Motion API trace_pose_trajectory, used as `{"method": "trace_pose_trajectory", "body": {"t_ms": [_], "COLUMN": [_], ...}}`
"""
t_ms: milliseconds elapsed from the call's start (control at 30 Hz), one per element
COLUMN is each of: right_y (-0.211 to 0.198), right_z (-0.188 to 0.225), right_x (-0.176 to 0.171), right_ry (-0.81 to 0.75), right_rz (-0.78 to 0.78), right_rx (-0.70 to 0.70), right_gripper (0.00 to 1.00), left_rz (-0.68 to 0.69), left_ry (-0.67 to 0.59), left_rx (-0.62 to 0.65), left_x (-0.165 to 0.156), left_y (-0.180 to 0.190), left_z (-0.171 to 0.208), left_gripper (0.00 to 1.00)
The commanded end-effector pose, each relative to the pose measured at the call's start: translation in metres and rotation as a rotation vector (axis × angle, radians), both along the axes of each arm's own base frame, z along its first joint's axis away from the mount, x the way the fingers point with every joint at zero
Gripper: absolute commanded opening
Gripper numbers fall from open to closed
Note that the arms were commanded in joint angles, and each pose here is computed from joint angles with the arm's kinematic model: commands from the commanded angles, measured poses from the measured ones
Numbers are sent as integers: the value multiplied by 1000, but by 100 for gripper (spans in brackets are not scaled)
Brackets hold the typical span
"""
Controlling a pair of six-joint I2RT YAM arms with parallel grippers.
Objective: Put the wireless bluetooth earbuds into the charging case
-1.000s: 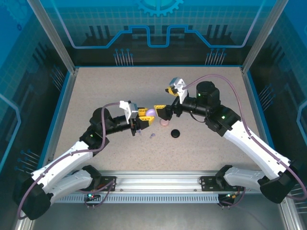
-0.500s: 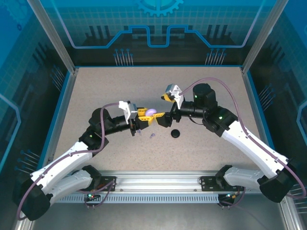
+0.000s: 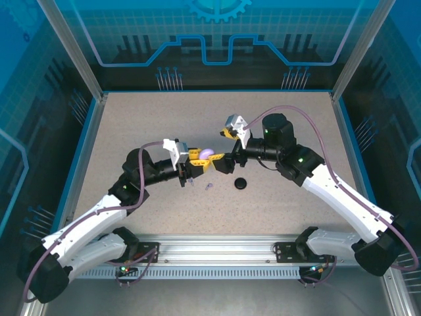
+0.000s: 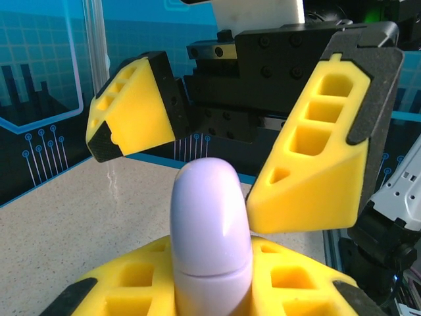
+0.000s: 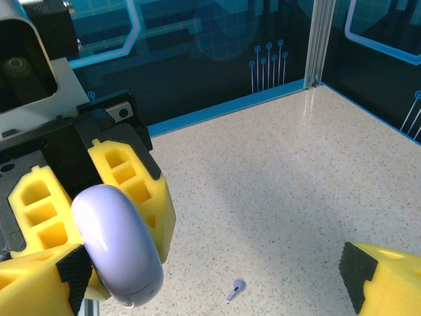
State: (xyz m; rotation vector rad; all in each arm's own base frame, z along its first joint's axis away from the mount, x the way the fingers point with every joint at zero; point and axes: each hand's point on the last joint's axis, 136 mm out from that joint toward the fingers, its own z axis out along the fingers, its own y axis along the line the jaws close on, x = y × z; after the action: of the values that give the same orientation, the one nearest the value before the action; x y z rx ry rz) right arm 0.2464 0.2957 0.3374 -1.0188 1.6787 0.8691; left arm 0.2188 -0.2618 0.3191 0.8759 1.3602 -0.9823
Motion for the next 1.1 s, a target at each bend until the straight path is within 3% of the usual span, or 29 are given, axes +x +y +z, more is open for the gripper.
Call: {"method": "trace_pose_trajectory", "body": {"t_ms": [0,633,933,1067], "right_y": [-7,-3,-11,-25], "right_z": [19,34,39,47], "right_x": [21,30,-9,-18], "right_ry": [-51,-61,-80,-88], "right_rz": [-81,-56,73,52], "right_rx": [15,39,86,119], "right_gripper": [100,100,100,100], "left_rz": [-55,-46,-26,-28], "left_ry": [-64,-68,-63,-79], "left_rx": [-6,-3,7,12], "left_x": [-14,-13,-9,-10], "left_y": [-3,-3,-2,-2], "left_z": [7,8,4,2], "left_gripper": [5,5,5,5]}}
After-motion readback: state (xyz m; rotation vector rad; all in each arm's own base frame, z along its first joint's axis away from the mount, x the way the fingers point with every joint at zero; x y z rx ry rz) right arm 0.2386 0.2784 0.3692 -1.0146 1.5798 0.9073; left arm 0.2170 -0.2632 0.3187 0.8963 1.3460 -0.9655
